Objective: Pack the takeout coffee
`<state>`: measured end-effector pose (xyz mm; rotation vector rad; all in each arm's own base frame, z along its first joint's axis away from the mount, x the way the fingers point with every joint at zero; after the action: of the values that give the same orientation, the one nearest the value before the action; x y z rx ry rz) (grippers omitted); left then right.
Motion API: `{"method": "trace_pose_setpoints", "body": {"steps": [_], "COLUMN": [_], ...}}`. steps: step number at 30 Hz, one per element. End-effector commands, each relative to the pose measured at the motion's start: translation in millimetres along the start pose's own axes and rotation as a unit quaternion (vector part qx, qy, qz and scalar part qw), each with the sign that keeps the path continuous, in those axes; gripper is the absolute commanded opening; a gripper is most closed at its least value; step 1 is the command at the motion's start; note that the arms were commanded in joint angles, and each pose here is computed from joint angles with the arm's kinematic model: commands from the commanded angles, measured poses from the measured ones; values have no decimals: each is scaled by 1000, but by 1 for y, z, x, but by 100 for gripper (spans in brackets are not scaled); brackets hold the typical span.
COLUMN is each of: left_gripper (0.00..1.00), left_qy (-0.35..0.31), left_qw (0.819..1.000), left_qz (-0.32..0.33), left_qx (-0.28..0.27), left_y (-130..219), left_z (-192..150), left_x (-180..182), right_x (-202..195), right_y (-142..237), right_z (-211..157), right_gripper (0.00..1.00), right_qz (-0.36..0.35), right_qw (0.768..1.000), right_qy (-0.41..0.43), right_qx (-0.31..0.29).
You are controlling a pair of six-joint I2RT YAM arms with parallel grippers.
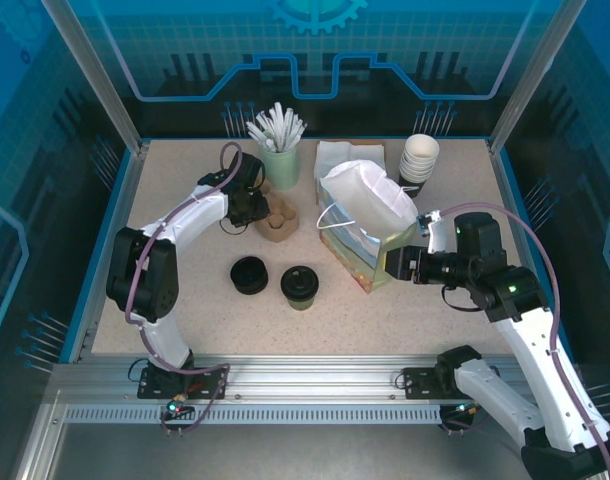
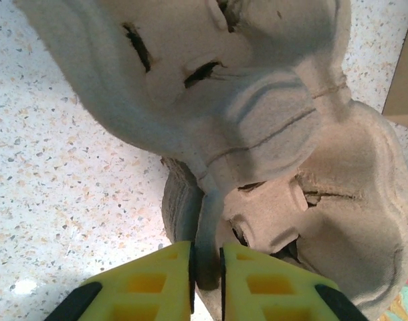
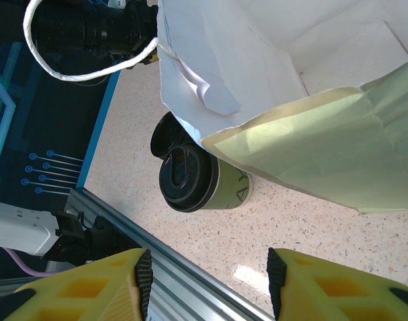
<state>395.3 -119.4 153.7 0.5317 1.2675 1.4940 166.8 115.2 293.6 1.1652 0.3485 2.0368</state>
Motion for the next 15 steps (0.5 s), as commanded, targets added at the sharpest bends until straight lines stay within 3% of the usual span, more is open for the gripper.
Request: {"method": "trace_pose_setpoints", "body": {"steps": [1, 15], "left_gripper": [15, 7], "left_qy": [12, 18], "left_qw": [999, 998], "left_qz": [-26, -46], "left_qx": [-19, -49], "left_y": [17, 36], "left_z": [5, 8], "left_x": [-2, -2], "right_x": [0, 0], "right_y": [4, 7], "right_z": [-2, -3], "right_gripper": [52, 52], "right_qz": [6, 5], "right_qw": [1000, 1000], "right_qy": [2, 2], "right_qx": [-3, -8]}}
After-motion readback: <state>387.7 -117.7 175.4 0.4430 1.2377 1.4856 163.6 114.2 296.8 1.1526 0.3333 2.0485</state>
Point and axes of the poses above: each hand's point on the last joint's axis, 136 mm out from that joint toward the fingers, its own y axis back along the fingers, its own x axis along the line the jaws close on, z = x × y, the point moved 5 cm from there along y, back along the fingers, and after that the axes turned 2 degrees about y, right-handed, at the moved point
